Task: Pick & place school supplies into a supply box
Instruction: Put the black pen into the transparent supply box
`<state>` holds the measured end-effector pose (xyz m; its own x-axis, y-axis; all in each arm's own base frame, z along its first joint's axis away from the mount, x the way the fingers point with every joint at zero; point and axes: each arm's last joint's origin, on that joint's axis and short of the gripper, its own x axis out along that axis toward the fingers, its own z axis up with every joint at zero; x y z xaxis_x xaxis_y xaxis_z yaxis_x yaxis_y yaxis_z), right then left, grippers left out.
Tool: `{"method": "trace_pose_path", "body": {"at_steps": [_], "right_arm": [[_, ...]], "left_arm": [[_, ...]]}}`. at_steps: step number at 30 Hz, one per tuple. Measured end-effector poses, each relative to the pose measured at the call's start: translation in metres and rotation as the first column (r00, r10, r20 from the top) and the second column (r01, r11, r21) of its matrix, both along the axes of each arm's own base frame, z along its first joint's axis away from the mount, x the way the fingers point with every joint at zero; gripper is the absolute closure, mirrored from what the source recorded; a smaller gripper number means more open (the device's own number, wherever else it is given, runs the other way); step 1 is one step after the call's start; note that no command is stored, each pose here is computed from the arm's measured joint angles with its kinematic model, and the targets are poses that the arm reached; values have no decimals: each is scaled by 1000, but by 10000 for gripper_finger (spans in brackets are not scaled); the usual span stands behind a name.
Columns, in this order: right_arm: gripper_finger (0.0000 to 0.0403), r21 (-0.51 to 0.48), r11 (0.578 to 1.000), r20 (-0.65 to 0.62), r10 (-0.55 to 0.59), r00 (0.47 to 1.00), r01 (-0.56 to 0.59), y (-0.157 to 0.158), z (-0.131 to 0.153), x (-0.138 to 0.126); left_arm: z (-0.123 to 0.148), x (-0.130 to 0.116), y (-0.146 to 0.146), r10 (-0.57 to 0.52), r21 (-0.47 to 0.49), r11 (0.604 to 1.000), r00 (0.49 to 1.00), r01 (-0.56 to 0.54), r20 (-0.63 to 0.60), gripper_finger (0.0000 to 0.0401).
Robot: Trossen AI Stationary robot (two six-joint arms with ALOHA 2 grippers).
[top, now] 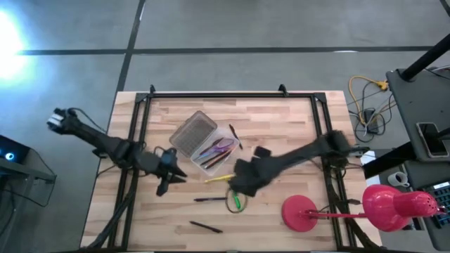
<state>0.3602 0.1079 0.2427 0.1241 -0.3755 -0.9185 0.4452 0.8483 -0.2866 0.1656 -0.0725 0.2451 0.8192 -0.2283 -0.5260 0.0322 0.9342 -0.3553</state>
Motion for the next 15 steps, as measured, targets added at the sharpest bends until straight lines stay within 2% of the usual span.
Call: {"method": "trace_pose_path", "body": {"at_steps": [5,10,15], "right_arm": [[266,49,996,208,-81,975,72,17,15,-35],[266,74,990,238,-138,961,124,30,12,-58],[266,59,992,219,-120,968,110,45,-1,-65]], "left_arm": [[-2,10,-33,-13,-9,1000,998,12,-66,320],[-3,35,-64,-53,42,997,987,60,-153,320],[-10,63,-86,-39,89,994,969,63,-244,320]]}}
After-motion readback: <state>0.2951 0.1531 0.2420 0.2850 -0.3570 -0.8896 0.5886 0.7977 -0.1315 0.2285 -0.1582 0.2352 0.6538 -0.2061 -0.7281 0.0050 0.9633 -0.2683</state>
